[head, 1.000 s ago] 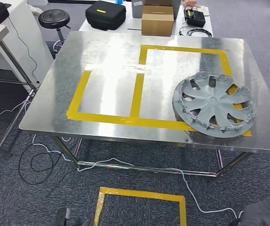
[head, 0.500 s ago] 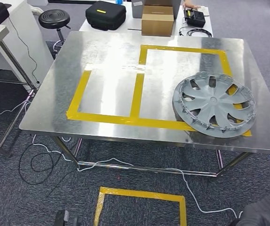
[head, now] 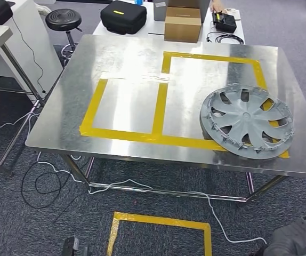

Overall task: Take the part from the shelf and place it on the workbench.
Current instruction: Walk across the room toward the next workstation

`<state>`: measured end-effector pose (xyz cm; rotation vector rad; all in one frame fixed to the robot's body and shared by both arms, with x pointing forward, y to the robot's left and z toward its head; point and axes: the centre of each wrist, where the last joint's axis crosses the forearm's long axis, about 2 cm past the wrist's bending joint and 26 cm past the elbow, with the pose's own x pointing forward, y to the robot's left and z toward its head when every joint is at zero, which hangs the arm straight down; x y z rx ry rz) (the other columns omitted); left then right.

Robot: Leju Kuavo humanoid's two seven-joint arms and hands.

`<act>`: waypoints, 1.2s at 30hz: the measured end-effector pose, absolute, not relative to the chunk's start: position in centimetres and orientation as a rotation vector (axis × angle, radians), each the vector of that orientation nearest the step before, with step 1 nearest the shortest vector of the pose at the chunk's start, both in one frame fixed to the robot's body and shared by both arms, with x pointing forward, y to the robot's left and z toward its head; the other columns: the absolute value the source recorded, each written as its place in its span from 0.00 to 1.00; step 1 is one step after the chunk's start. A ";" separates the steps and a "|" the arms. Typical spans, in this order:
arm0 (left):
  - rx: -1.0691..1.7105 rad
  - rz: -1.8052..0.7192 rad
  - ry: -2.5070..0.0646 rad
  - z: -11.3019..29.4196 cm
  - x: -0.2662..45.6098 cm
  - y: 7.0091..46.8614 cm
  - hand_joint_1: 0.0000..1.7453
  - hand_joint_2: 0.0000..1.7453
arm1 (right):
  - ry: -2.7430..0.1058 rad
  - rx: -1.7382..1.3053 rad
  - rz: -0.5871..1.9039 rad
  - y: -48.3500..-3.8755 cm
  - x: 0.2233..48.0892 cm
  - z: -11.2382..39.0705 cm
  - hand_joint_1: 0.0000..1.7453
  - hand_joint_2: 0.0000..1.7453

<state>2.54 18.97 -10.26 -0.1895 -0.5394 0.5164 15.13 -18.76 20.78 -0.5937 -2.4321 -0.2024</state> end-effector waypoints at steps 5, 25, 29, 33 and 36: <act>-0.165 0.512 -0.546 -10.3 2.5 19.0 0.00 1.00 | -2.428 -0.593 -0.197 -18.7 15.2 20.6 0.00 0.00; -0.149 0.514 -0.577 -10.2 3.3 19.2 0.00 1.00 | -2.439 -0.598 -0.196 -18.8 15.4 20.4 0.00 0.00; -0.149 0.520 -0.576 -10.3 3.2 19.3 0.00 1.00 | -2.433 -0.604 -0.190 -18.9 15.4 20.4 0.00 0.00; -0.149 0.520 -0.575 -10.3 3.2 19.3 0.00 1.00 | -2.427 -0.611 -0.181 -18.8 15.4 20.4 0.00 0.00; -0.148 0.520 -0.576 -10.3 3.3 19.3 0.00 1.00 | -2.427 -0.611 -0.184 -18.8 15.5 20.4 0.00 0.00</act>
